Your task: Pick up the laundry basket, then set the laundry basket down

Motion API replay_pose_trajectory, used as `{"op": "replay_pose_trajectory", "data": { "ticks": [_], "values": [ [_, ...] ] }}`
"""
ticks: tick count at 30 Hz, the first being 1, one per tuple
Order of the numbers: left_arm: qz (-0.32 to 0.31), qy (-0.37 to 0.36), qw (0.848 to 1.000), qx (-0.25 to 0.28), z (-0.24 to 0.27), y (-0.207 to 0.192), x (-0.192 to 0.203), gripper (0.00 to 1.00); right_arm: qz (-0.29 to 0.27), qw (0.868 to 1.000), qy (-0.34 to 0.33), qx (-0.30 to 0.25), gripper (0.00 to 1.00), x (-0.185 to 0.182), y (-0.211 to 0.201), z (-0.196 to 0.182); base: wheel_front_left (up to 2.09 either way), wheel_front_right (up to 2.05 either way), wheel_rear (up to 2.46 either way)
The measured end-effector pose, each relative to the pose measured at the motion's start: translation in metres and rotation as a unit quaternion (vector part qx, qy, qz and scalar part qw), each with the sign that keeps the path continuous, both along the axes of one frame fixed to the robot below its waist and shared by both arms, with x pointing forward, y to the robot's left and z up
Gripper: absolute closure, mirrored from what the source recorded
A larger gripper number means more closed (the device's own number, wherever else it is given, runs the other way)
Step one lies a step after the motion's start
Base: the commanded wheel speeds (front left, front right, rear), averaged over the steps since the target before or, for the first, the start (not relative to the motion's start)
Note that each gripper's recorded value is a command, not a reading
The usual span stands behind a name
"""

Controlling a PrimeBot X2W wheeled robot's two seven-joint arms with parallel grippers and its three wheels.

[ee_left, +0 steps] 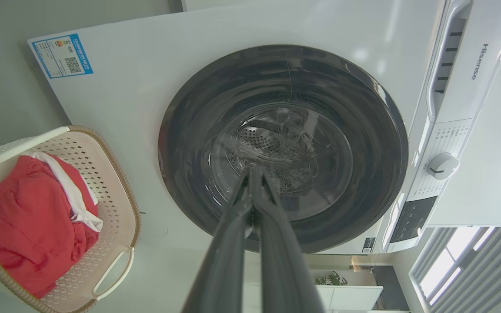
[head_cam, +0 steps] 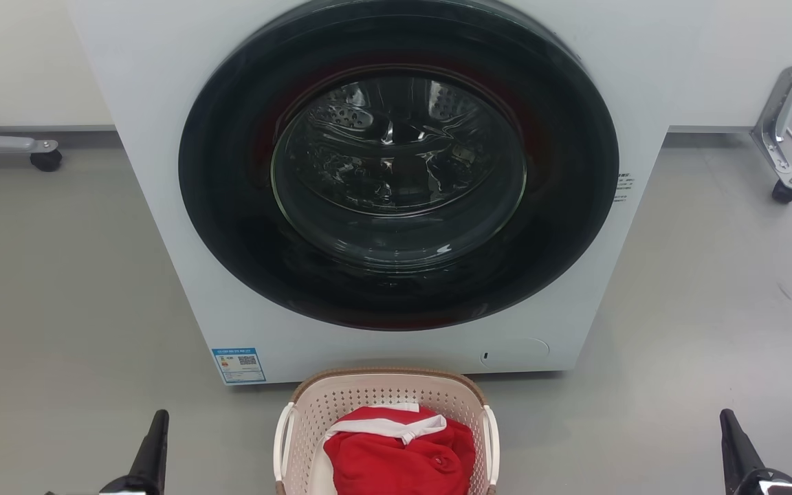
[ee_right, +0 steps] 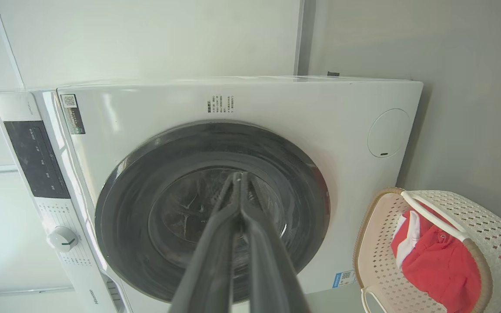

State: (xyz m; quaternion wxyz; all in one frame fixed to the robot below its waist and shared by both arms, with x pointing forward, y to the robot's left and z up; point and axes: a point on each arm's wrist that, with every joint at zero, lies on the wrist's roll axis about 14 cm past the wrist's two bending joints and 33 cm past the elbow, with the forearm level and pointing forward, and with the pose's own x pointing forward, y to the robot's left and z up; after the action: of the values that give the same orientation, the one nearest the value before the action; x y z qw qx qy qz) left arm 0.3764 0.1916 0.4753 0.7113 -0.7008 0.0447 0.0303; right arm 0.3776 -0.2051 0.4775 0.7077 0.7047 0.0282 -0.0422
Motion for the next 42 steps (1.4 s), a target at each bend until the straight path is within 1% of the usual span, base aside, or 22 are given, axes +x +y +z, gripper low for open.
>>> {"op": "replay_pose_trajectory", "data": {
  "ticks": [4, 42],
  "values": [
    [0.000, -0.009, 1.000, -0.009, 0.0042, -0.0006, 0.0023, 1.00, 0.000, 1.000, -0.007, 0.003, 1.00, 0.0030, 0.0000, 0.0043, 0.00, 0.00, 0.00],
    [0.000, -0.008, 1.000, -0.010, 0.0039, -0.0009, 0.0023, 1.00, 0.000, 1.000, -0.008, 0.004, 1.00, 0.0033, 0.0002, 0.0048, 0.00, 0.00, 0.00]
  ]
}}
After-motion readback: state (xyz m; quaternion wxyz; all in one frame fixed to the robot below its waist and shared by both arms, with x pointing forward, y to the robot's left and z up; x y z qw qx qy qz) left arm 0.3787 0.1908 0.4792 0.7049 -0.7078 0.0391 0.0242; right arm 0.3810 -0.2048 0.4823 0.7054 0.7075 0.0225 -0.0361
